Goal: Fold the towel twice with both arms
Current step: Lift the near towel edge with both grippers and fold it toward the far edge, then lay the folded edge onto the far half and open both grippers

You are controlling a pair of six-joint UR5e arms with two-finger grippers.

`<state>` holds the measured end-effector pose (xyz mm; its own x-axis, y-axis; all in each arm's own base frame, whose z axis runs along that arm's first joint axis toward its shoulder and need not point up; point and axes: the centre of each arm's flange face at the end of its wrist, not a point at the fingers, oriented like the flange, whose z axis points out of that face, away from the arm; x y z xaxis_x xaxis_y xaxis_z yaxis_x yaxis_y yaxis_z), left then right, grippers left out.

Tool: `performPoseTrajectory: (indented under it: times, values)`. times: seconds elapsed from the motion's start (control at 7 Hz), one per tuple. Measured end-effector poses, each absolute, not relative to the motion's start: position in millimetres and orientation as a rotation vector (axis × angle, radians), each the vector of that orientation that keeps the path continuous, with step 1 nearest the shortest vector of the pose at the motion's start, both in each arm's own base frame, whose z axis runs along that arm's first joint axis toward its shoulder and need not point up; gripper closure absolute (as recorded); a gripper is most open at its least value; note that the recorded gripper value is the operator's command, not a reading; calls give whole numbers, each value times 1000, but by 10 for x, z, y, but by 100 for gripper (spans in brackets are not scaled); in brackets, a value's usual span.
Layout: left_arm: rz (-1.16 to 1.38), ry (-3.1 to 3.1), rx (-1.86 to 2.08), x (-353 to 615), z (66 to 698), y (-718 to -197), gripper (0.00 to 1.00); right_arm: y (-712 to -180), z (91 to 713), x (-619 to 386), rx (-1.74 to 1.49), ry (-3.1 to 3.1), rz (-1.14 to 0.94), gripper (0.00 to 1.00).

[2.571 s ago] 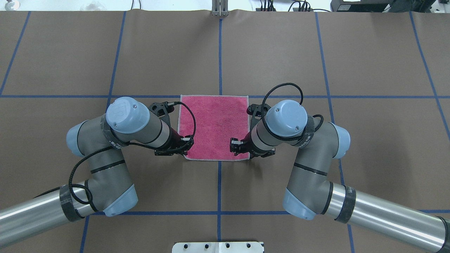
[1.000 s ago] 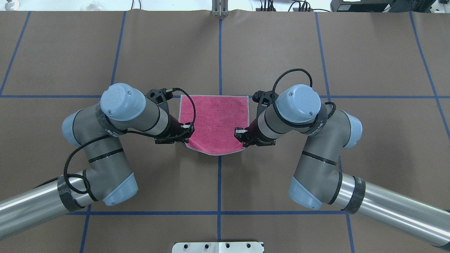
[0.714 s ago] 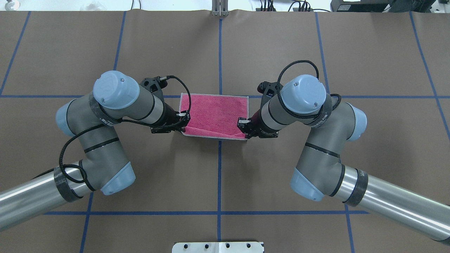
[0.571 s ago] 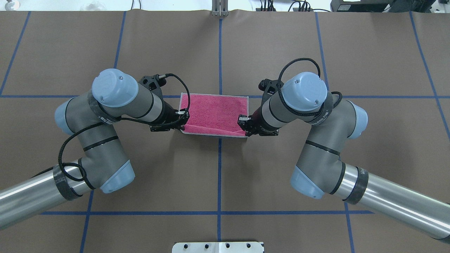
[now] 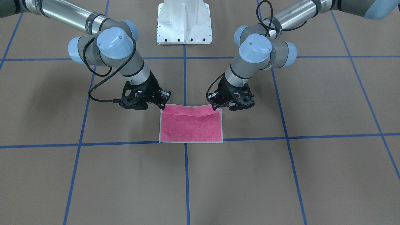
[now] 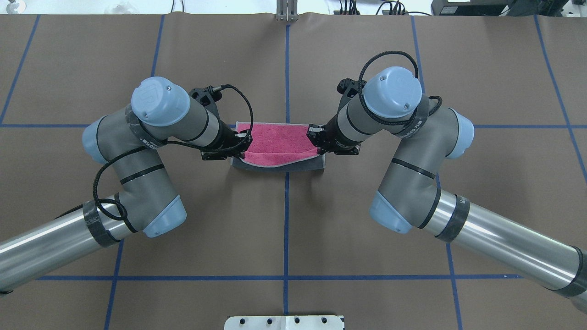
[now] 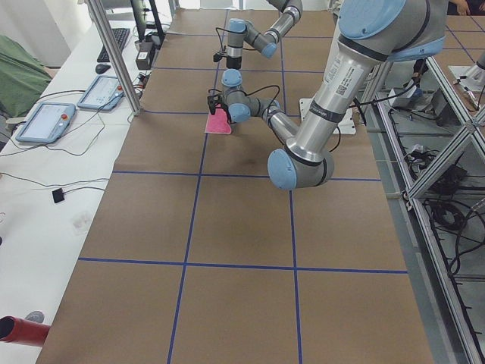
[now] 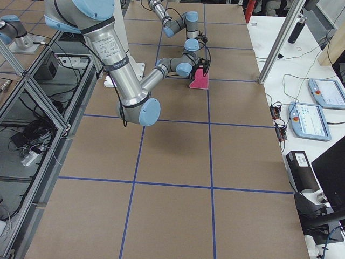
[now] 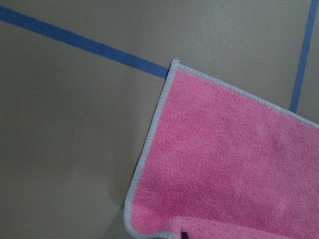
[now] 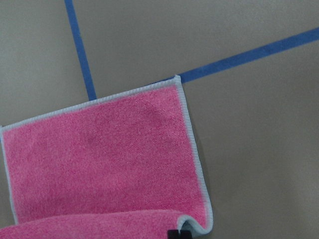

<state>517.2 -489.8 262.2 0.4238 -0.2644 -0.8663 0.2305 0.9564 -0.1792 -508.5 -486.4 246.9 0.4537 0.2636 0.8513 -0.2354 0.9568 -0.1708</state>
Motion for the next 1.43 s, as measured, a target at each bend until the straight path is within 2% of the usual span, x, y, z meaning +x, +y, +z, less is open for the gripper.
performPoseTrajectory:
  times: [1.43]
  values:
    - [-366,1060,-17,5193,2672,-5407,100,-5392,2471,-5163,-10,-1038,360,100]
